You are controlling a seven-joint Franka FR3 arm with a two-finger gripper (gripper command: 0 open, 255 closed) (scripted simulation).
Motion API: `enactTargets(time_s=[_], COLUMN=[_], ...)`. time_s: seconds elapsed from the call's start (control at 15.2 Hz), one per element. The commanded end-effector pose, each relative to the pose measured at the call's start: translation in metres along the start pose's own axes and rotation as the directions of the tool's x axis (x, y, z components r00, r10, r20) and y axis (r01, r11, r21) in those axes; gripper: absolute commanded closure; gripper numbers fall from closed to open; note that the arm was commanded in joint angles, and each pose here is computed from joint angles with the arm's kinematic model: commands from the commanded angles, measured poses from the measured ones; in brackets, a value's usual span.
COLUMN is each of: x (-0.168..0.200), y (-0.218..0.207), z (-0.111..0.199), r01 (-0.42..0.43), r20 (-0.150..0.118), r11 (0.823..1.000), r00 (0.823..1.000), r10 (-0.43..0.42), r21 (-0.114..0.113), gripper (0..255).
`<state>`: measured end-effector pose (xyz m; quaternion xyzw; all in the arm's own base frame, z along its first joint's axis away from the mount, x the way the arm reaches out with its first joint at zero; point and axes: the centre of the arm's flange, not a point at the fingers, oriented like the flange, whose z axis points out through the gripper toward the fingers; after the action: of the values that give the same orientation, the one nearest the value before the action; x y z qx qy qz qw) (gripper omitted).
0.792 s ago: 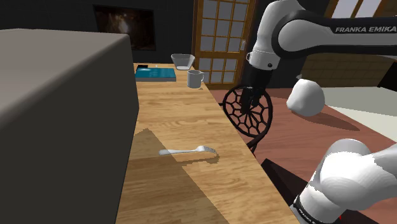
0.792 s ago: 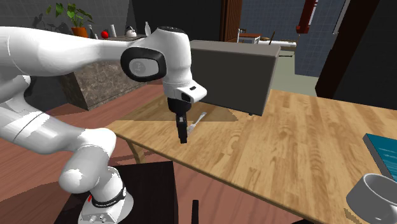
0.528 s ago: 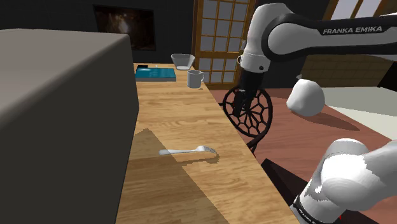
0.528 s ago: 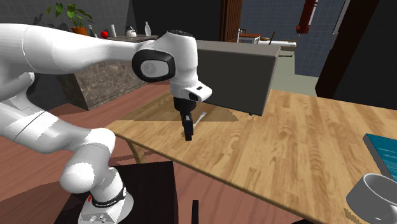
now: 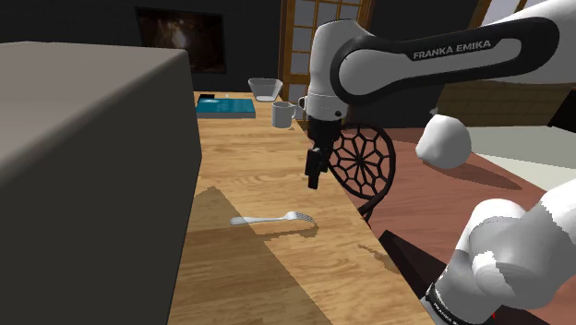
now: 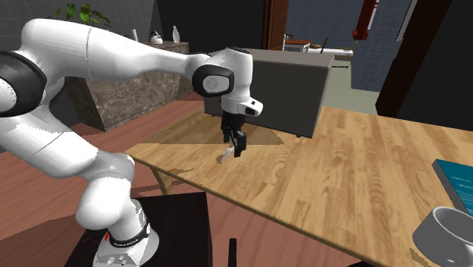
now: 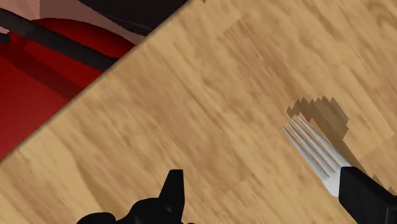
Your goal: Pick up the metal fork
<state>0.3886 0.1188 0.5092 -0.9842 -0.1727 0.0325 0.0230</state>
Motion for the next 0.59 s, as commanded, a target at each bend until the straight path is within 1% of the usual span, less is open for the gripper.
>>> enactTargets(time_s=[0.0, 0.2, 0.4, 0.53], x=[0.019, 0.041, 0.059, 0.060], y=[-0.022, -0.054, -0.086, -0.085], z=[0.011, 0.026, 0.040, 0.051], r01=[0.068, 0.166, 0.256, 0.256], r20=[0.021, 0.050, 0.077, 0.077], r11=[0.998, 0.986, 0.966, 0.966], r00=[0.997, 0.985, 0.963, 0.963], r10=[-0.068, -0.166, -0.258, -0.258], r21=[0.006, 0.017, 0.029, 0.029], gripper=[0, 0, 0, 0])
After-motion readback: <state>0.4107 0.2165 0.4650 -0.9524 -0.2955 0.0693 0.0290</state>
